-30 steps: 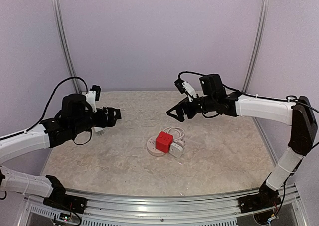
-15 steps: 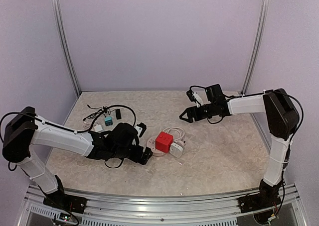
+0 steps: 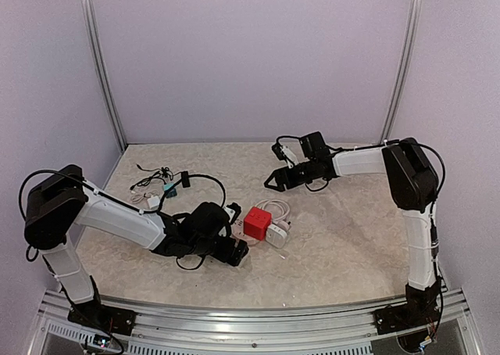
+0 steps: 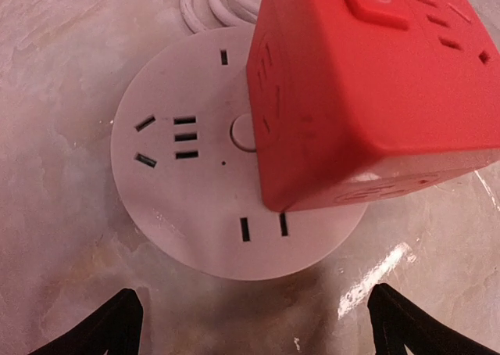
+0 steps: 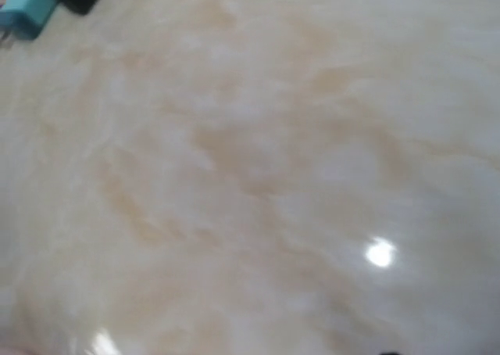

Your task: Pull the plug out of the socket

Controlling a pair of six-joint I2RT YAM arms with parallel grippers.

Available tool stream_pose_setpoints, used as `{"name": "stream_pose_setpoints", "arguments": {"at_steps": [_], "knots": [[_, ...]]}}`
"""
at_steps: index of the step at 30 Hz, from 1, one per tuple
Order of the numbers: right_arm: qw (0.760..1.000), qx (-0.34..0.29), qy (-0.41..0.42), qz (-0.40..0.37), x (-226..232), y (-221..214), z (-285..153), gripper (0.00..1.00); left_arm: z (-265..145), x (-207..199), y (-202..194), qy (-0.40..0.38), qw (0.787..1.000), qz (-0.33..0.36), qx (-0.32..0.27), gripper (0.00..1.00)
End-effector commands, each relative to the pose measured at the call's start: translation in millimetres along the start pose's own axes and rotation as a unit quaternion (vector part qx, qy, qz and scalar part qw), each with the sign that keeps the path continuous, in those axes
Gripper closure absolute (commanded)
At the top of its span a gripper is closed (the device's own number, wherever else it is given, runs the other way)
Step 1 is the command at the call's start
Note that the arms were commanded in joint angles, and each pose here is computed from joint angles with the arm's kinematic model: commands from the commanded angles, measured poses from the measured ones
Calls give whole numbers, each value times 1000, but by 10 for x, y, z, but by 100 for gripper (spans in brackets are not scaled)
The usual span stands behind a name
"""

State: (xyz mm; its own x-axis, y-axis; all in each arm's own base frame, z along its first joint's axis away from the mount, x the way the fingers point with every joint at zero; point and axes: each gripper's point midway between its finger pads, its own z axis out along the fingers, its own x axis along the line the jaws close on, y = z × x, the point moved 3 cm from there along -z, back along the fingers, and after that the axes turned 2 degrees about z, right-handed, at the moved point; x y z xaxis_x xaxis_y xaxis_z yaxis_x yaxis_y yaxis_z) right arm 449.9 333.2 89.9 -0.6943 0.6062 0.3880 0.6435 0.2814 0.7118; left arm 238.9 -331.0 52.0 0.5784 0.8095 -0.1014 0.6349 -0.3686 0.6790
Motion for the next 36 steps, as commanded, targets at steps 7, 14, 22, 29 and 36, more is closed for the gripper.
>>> {"name": "stream_pose_setpoints", "arguments": {"at_steps": [7, 14, 22, 29, 36], "knots": [[998, 64, 17, 7, 40, -465, 265, 40, 122, 133, 186, 7, 999, -36, -29, 1], [996, 83, 8, 23, 68, -839, 98, 45, 230, 422, 305, 18, 997, -63, -30, 1], [995, 81, 15, 52, 212, -1171, -178, 48, 413, 793, 544, 22, 995, -95, -34, 1], [994, 79, 37, 62, 480, -1386, -314, 48, 571, 897, 838, -22, 995, -85, -50, 1], [992, 94, 55, 61, 698, -1584, -303, 49, 674, 869, 744, -48, 996, -66, -34, 1]]}}
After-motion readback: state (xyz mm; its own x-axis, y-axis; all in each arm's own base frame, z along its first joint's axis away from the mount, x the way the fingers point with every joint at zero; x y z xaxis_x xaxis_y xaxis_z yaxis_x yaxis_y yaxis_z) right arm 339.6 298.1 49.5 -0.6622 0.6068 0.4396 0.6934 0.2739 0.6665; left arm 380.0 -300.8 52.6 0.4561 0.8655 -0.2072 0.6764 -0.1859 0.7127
